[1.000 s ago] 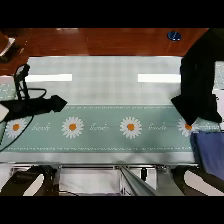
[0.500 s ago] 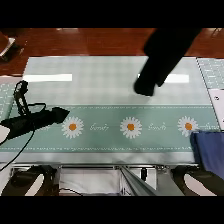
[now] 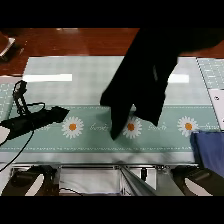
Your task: Fold the shirts.
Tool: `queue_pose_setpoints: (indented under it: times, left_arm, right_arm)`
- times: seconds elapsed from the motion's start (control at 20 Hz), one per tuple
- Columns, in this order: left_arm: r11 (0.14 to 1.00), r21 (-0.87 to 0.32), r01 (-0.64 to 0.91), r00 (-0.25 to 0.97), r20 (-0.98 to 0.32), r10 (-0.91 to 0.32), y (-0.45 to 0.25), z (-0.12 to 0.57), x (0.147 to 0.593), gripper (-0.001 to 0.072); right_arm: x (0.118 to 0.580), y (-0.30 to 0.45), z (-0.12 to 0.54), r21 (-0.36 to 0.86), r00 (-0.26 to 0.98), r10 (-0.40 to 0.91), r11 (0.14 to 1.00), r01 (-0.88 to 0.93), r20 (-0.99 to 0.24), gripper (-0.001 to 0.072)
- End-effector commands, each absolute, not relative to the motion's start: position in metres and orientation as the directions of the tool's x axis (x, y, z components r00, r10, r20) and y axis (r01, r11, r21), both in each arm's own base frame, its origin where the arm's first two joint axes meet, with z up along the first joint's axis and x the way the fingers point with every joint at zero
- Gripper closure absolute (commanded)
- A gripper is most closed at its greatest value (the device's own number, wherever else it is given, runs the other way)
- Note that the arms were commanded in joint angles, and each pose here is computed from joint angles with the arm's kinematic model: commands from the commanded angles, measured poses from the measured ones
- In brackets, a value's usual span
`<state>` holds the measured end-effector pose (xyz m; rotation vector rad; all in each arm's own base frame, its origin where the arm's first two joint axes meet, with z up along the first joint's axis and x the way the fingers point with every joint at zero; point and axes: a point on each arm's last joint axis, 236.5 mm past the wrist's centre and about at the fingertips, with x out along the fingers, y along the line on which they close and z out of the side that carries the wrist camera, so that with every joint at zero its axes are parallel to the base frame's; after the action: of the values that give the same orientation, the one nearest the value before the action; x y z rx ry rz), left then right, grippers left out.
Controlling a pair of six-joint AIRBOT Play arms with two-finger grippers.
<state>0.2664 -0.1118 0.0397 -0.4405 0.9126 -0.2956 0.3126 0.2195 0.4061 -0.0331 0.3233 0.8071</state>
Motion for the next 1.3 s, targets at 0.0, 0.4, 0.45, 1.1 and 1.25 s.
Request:
queue_pose_setpoints:
  times: [0.0, 0.4, 0.45, 1.1, 1.25]
  left_arm:
    - [0.872, -0.486, 0.06, 0.594, -0.684, -0.422, -0.111, 0.042, 0.269, 0.02]
    - [0.871, -0.487, 0.061, 0.594, -0.684, -0.423, -0.111, 0.042, 0.269, 0.02]
    - [0.871, -0.487, 0.06, 0.592, -0.685, -0.424, -0.111, 0.042, 0.269, 0.02]
    - [0.626, -0.779, 0.037, 0.417, -0.558, -0.718, -0.186, 0.027, 0.258, 0.02]
    - [0.677, -0.726, 0.118, 0.383, -0.596, -0.706, -0.2, -0.013, 0.277, 0.0199]
  right_arm:
    - [0.302, 0.274, 0.285, 0.246, 0.438, 0.737, 0.616, -0.748, -0.514, 0.0695]
    - [0.305, 0.354, 0.049, 0.598, 0.152, 0.727, 0.649, -0.47, -0.669, 0.0638]
    - [0.308, 0.361, 0.04, 0.641, 0.135, 0.744, 0.641, -0.423, -0.655, 0.0365]
    - [0.354, -0.058, 0.066, 0.414, 0.52, 0.235, 0.872, 0.259, -0.821, 0.0306]
    - [0.314, -0.056, 0.013, 0.427, 0.432, 0.264, 0.838, 0.339, -0.862, 0.0306]
